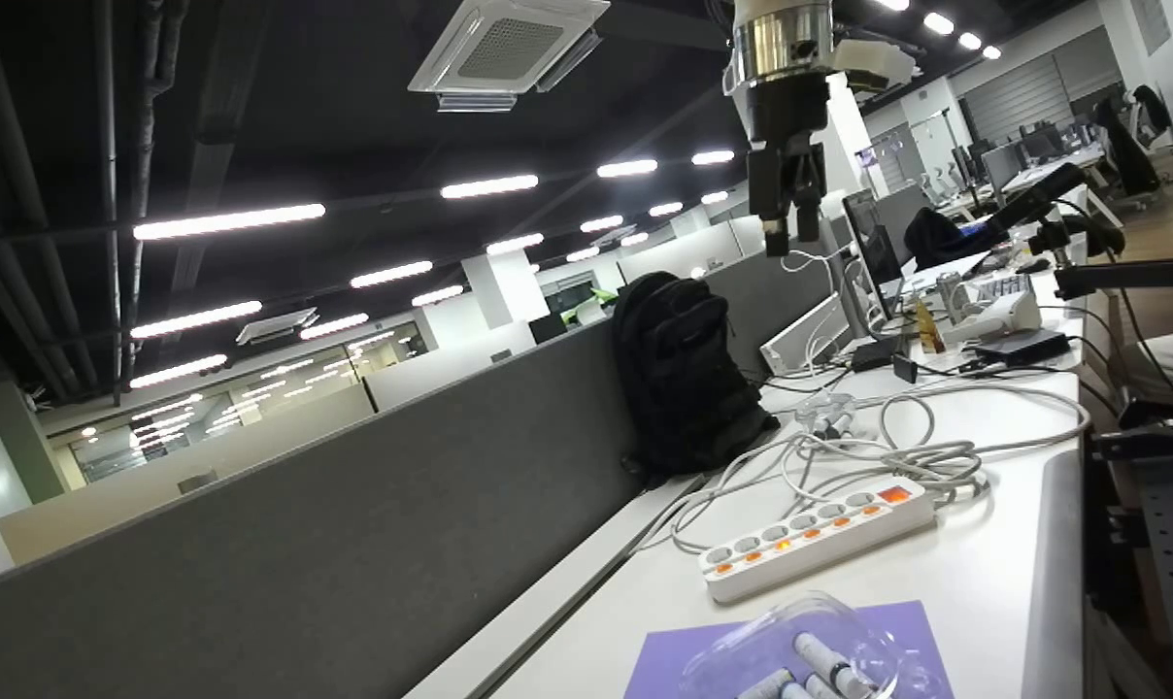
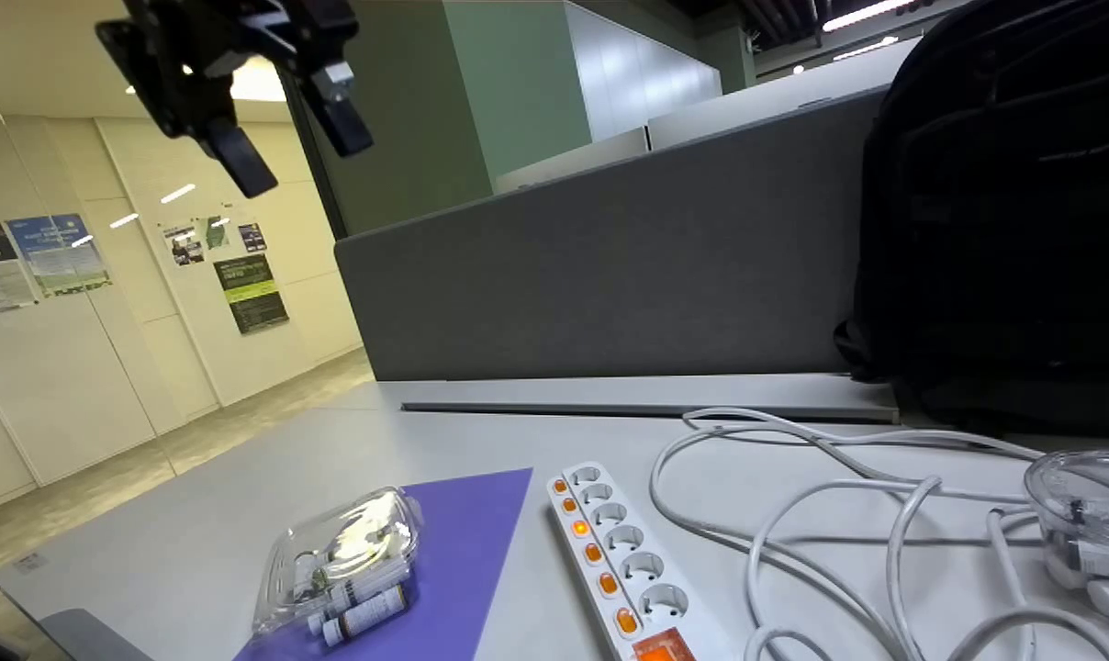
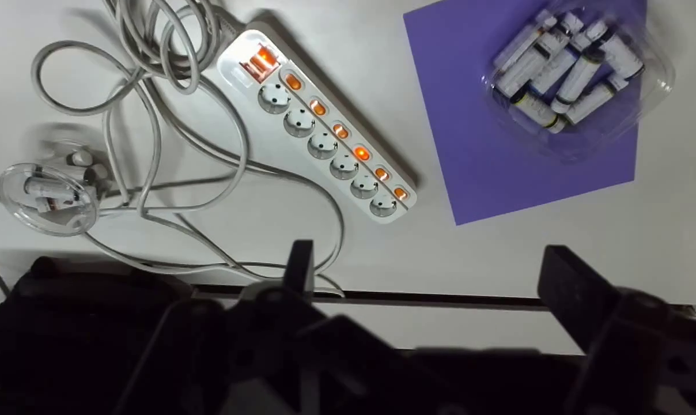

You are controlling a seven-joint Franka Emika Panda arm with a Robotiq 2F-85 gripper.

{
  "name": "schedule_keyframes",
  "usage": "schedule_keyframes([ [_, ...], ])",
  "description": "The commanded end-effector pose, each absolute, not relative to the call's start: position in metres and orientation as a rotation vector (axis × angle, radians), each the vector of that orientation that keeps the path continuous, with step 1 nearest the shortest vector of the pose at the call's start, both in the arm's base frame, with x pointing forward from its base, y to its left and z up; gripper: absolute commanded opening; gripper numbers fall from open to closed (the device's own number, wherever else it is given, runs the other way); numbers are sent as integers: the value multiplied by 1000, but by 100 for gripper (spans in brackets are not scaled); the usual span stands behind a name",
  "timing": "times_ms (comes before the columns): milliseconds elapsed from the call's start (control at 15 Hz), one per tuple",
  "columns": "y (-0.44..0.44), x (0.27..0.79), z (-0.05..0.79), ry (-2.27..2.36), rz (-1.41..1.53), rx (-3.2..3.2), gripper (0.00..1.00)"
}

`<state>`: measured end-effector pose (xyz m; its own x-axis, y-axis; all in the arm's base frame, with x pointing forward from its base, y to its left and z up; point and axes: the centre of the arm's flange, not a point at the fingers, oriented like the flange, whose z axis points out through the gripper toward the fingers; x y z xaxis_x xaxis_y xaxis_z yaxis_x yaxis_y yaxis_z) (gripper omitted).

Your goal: Turn off the third switch from the left on the extension cable

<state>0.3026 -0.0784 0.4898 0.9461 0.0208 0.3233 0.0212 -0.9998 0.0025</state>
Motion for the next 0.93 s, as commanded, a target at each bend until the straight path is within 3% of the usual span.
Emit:
schedule_keyframes([
  [0, -83, 341, 461, 64, -519, -3059, 100],
  [267, -79, 376, 426, 103, -470, -3046, 100],
  [333, -77, 384, 415, 97, -445, -3049, 82],
  [867, -75, 457, 341, 147, -374, -3029, 25],
])
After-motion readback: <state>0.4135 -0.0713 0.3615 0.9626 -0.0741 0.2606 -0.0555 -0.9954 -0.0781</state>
